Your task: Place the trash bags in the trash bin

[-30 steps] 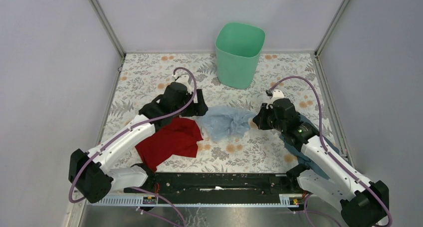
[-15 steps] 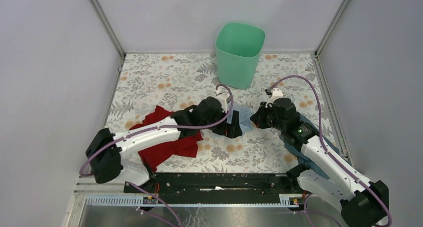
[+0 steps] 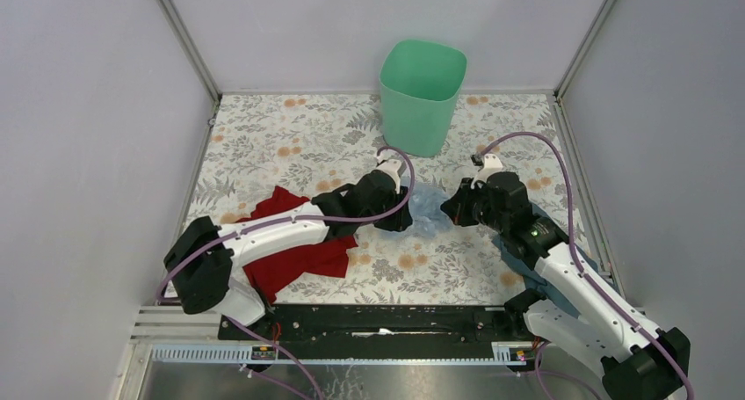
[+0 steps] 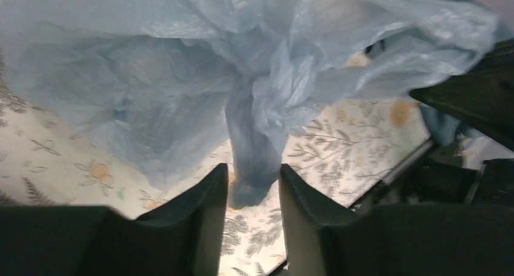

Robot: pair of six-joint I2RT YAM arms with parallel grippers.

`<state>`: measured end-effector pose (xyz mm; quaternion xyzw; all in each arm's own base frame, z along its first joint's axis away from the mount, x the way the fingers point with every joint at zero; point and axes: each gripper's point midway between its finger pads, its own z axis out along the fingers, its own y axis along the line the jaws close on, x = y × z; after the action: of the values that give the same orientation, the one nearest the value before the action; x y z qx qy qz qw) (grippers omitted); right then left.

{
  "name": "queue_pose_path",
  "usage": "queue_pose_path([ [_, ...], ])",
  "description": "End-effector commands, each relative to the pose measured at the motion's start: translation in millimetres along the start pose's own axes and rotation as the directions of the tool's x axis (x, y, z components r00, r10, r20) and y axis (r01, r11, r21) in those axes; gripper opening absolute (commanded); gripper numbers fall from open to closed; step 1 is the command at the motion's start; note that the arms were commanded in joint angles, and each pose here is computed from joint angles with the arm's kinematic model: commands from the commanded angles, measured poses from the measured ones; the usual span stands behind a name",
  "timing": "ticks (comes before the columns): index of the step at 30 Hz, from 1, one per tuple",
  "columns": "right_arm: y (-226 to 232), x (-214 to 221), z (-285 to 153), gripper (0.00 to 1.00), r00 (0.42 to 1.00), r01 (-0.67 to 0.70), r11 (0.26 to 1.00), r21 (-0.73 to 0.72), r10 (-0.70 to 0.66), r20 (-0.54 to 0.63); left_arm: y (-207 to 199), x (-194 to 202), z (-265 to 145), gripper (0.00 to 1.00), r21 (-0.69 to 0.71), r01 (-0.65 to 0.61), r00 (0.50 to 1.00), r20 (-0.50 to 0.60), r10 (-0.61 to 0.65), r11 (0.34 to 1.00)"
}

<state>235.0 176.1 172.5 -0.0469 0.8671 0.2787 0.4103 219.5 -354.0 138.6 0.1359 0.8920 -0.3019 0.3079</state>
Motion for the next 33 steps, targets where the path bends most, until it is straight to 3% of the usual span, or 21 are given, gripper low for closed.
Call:
queue_pose_path([
  [1,11,-13,-11,0.01,1.000,0.006,1.000,-0.024,-0.006,0.021,2,-37,-2,0.26,-0.034,-0.003,0.994,0.109,0.007,0.999],
  [5,-11,-20,-21,0.00,0.999,0.016,0.993,0.113,-0.021,0.049,38,-58,-30,0.02,-0.152,0.014,0.986,0.166,0.011,0.988],
  [8,-39,-35,-36,0.00,0.993,-0.006,0.958,0.288,-0.028,0.115,69,-79,-72,0.00,-0.234,0.069,0.967,0.253,-0.008,0.970],
  [11,-53,-46,-48,0.00,0.985,-0.014,0.928,0.374,-0.052,0.165,85,-93,-109,0.00,-0.257,0.097,0.946,0.324,-0.009,0.962],
  [14,-38,-49,-45,0.04,0.984,0.032,0.956,0.293,-0.081,0.158,76,-101,-129,0.00,-0.200,0.072,0.940,0.341,0.001,0.977],
  [16,-12,-45,-38,0.10,0.985,0.089,0.985,0.150,-0.109,0.131,53,-101,-132,0.00,-0.091,0.019,0.949,0.316,0.011,0.996],
  [20,35,-31,-27,0.12,0.991,0.130,0.983,-0.127,-0.126,0.044,21,-94,-122,0.00,0.075,-0.015,0.969,0.247,-0.004,0.997],
  [23,62,-23,-25,0.26,0.993,0.110,0.955,-0.276,-0.120,-0.021,3,-82,-106,0.00,0.180,0.000,0.987,0.159,-0.029,0.984],
  [28,44,-23,-24,0.69,0.997,0.080,0.981,-0.178,-0.082,-0.001,-6,-80,-100,0.00,0.244,0.050,0.988,0.127,-0.083,0.968],
  [30,32,-14,-23,0.77,0.997,0.075,0.989,-0.128,-0.077,-0.011,-1,-84,-102,0.00,0.252,0.082,0.984,0.134,-0.119,0.964],
  [33,24,-1,-21,0.80,0.998,0.048,0.993,-0.107,-0.052,-0.035,5,-90,-108,0.00,0.325,0.146,0.973,0.121,-0.195,0.934],
])
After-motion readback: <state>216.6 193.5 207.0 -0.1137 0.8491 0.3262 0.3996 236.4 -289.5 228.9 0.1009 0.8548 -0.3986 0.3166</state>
